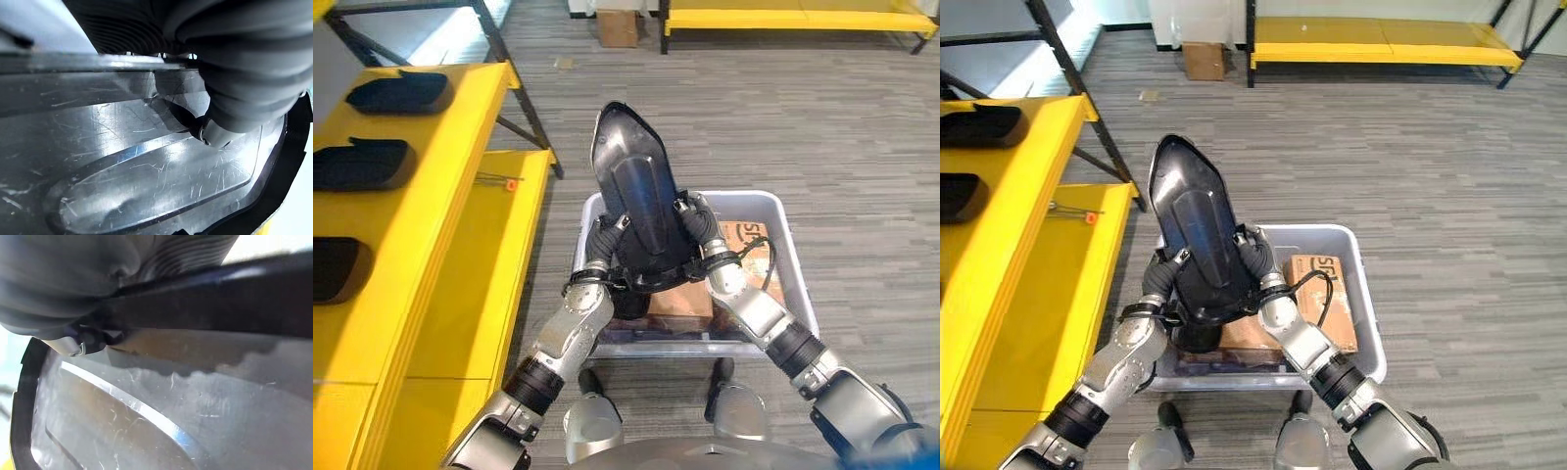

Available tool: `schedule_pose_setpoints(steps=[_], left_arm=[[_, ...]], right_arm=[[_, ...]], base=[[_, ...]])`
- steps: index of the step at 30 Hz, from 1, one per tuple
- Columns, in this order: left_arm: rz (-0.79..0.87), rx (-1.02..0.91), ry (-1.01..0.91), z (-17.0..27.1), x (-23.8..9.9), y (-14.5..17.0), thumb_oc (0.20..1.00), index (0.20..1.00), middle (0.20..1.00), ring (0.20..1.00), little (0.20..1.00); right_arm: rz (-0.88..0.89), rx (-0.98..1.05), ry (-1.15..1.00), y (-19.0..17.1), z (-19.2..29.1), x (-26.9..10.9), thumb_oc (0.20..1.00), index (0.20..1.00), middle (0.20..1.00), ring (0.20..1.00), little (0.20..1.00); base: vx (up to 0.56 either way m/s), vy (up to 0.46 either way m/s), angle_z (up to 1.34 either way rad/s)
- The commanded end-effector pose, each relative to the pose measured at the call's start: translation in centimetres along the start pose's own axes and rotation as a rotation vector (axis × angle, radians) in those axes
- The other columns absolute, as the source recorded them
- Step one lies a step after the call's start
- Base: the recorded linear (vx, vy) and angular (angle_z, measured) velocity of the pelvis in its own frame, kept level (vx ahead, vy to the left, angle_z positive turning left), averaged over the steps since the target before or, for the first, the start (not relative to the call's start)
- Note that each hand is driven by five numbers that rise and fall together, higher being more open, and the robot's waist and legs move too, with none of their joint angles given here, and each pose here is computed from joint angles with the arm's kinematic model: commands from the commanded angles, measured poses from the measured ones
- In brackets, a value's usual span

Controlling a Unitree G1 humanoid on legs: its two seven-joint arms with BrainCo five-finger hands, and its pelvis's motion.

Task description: Move parts from the plastic box to the shelf.

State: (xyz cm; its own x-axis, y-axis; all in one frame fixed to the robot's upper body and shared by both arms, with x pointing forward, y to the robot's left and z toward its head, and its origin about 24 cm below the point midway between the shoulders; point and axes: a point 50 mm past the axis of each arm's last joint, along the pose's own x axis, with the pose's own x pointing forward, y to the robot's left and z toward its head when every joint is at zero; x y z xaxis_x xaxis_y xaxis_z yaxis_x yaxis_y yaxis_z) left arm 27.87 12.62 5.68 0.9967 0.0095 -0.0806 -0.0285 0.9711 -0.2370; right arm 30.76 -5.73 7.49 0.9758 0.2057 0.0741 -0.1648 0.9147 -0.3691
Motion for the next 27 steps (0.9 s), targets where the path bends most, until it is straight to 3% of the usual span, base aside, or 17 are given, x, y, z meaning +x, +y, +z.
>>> schedule_pose_setpoints(steps=[1,10,19,27], left_arm=[[-0.285,-0.113,-0.448,8.8,-1.5,-4.7,0.2,0.2,0.2,0.2,0.2],[-0.289,-0.047,-0.436,8.0,-1.6,-3.4,0.2,0.2,0.2,0.2,0.2],[-0.299,-0.003,-0.392,7.1,-1.4,-3.7,0.2,0.2,0.2,0.2,0.2],[-0.283,-0.048,-0.3,5.6,-1.0,-2.5,0.2,0.2,0.2,0.2,0.2]], right_arm=[[0.134,0.08,-0.028,2.6,1.5,-0.4,0.2,0.2,0.2,0.2,0.2],[0.186,0.061,0.042,3.8,-0.1,-1.1,0.2,0.2,0.2,0.2,0.2],[0.101,0.143,0.034,3.8,-0.3,-1.5,0.2,0.2,0.2,0.2,0.2],[0.082,0.216,0.116,0.2,-4.7,-3.3,0.2,0.2,0.2,0.2,0.2]], base=[[-0.02,0.099,0.28],[-0.03,0.178,0.32],[-0.06,0.171,0.26],[-0.1,-0.167,0.9]])
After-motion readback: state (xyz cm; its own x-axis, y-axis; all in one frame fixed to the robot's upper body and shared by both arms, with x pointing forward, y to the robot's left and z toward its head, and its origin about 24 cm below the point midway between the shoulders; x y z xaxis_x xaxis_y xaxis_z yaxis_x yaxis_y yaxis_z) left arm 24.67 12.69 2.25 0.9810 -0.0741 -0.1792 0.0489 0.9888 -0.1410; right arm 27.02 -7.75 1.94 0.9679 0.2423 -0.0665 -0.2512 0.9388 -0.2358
